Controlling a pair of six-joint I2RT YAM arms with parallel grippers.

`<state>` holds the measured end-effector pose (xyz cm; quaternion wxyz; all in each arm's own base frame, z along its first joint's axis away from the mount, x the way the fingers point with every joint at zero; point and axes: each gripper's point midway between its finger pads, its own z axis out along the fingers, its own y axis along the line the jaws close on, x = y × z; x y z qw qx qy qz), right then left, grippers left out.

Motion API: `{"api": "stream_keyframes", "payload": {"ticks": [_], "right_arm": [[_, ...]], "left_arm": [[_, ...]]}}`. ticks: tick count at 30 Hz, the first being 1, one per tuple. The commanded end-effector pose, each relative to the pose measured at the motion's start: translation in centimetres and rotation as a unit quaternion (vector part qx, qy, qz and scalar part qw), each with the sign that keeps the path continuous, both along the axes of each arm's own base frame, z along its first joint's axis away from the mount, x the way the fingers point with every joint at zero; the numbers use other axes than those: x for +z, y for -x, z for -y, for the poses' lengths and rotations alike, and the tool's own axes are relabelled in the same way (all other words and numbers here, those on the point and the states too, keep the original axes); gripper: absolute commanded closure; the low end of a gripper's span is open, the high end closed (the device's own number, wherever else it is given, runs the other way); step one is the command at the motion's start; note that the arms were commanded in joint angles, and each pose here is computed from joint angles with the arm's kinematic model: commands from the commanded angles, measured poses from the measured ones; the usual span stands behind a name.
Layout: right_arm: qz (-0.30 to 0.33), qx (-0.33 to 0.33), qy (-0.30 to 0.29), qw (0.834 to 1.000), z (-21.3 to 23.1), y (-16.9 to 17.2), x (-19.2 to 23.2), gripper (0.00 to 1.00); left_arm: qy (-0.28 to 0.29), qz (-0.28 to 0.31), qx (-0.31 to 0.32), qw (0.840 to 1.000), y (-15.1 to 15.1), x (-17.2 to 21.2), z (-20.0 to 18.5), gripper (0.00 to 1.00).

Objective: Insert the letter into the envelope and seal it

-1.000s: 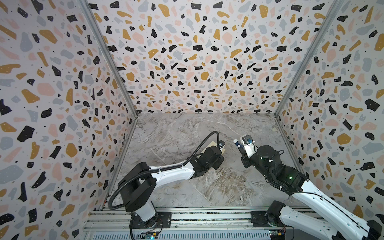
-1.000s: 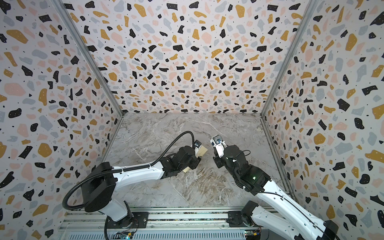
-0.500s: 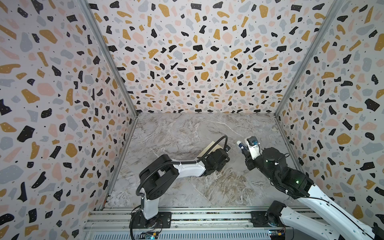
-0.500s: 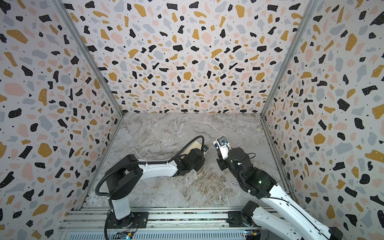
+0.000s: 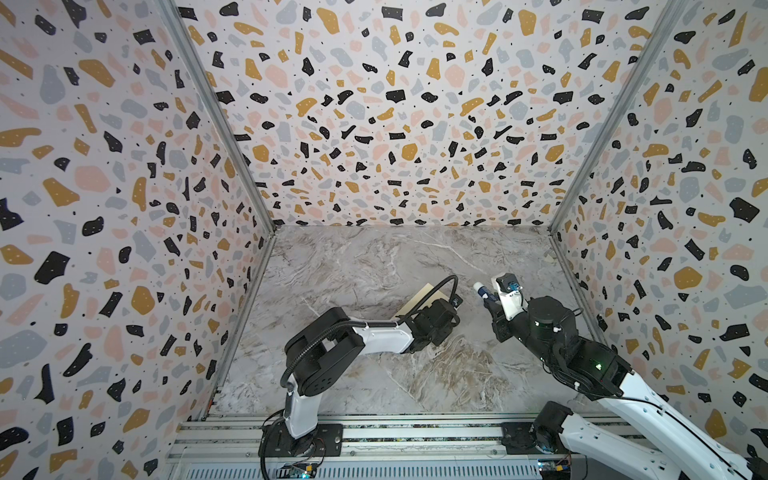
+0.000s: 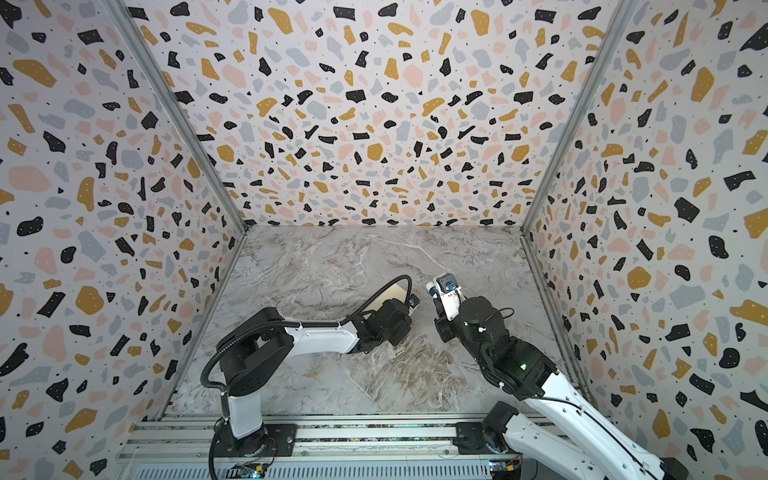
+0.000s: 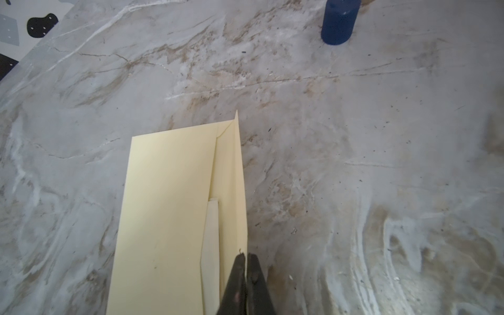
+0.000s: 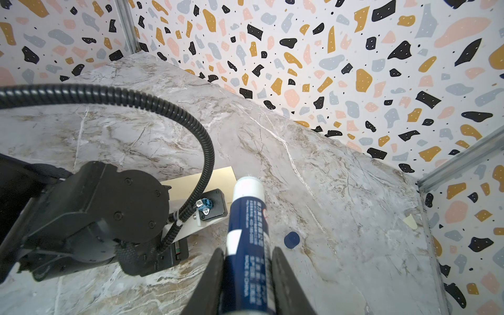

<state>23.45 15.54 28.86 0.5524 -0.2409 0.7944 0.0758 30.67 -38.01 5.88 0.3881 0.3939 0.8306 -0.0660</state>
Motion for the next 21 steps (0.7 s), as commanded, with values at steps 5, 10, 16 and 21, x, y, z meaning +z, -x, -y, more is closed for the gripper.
{"api": "stream_keyframes", "payload": {"ticks": [5,10,16,21], "right_arm": [[-0.007,0.016,-0.014,1.000,-0.6,0.3,1.7,1.00],[-0.027,0.027,-0.010,0.999,-1.2,0.3,1.5,1.00],[-0.048,0.034,0.000,0.998,-1.8,0.1,0.9,1.00],[-0.058,0.049,-0.004,0.997,-2.5,0.3,0.8,1.00]], "left_arm": [[0.064,0.017,-0.043,0.997,2.6,4.5,-0.6,1.00],[0.053,0.011,-0.050,0.997,4.1,4.0,-2.2,1.00],[0.037,0.007,-0.060,0.997,5.5,3.1,-3.7,1.00],[0.035,-0.002,-0.077,0.996,6.7,2.8,-4.0,1.00]]}}
